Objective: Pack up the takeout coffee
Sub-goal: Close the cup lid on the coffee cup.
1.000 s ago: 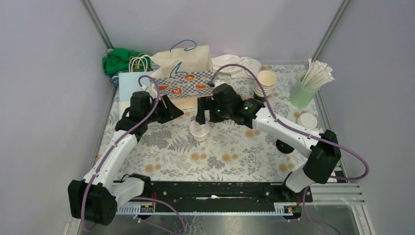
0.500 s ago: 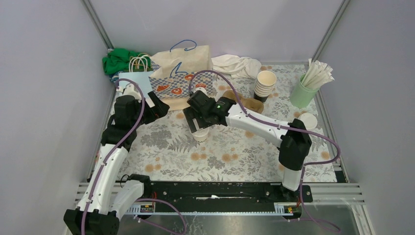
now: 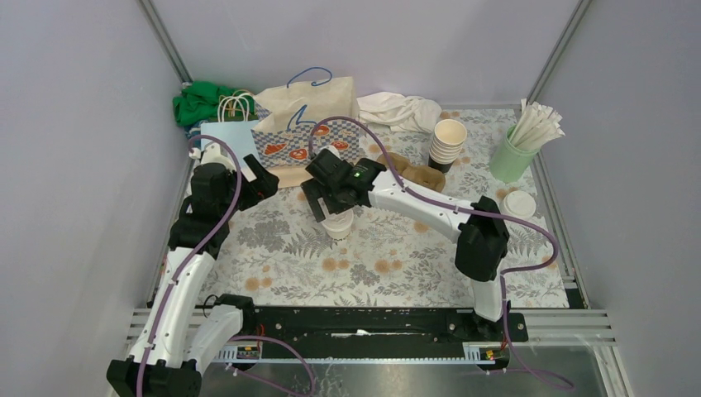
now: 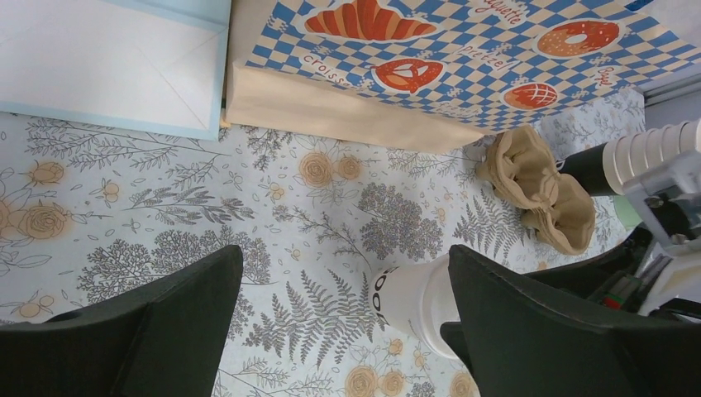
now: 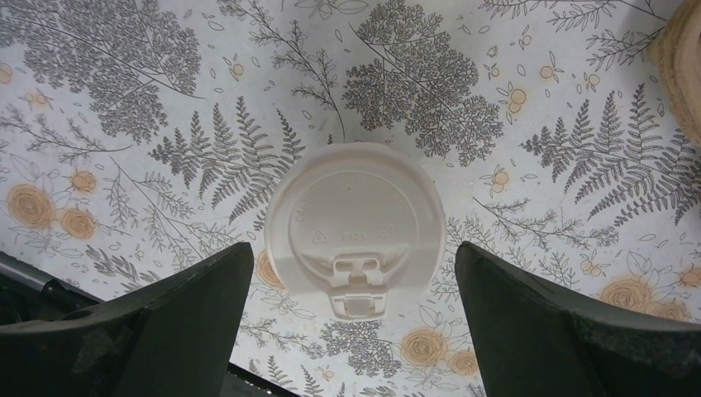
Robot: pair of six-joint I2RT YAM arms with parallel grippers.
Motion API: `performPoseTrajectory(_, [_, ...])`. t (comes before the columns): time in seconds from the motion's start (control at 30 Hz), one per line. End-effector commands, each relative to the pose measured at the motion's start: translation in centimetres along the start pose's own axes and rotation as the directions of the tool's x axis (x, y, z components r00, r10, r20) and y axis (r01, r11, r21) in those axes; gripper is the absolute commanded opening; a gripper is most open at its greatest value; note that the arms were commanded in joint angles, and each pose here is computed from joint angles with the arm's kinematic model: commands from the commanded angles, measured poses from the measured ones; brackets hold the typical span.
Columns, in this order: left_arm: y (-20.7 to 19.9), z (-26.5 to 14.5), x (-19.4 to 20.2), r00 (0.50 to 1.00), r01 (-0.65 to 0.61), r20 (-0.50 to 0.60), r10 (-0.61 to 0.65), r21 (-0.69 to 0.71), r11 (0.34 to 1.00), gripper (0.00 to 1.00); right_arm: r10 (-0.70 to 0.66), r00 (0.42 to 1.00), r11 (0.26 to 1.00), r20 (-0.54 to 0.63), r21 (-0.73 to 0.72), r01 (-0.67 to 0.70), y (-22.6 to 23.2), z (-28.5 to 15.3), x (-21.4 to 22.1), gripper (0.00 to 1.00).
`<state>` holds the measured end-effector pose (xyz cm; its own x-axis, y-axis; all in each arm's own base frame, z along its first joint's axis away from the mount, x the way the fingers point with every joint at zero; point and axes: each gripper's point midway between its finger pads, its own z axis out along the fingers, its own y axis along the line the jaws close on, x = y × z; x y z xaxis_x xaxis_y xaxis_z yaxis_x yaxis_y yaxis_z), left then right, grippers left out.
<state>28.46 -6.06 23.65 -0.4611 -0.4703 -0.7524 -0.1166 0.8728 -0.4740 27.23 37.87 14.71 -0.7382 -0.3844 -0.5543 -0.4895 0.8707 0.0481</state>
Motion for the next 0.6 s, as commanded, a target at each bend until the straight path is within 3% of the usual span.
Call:
performPoseTrajectory(0.0, [-1.3, -0.9, -3.2, 0.994, -0.014, 0.108, 0.01, 0.034, 0.999, 0.99, -0.032, 0.999, 0.999, -0.005, 0.002, 0.032, 0.5, -0.3, -0.4, 1.0])
performPoseTrajectory(0.57, [-2.0, -1.8, -4.4, 0.989, -0.034, 0.147, 0.026, 0.054, 0.998, 0.99, -0.034, 0.997, 0.999, -0.068, -0.029, 0.032, 1.2, 1.1, 1.1, 1.0])
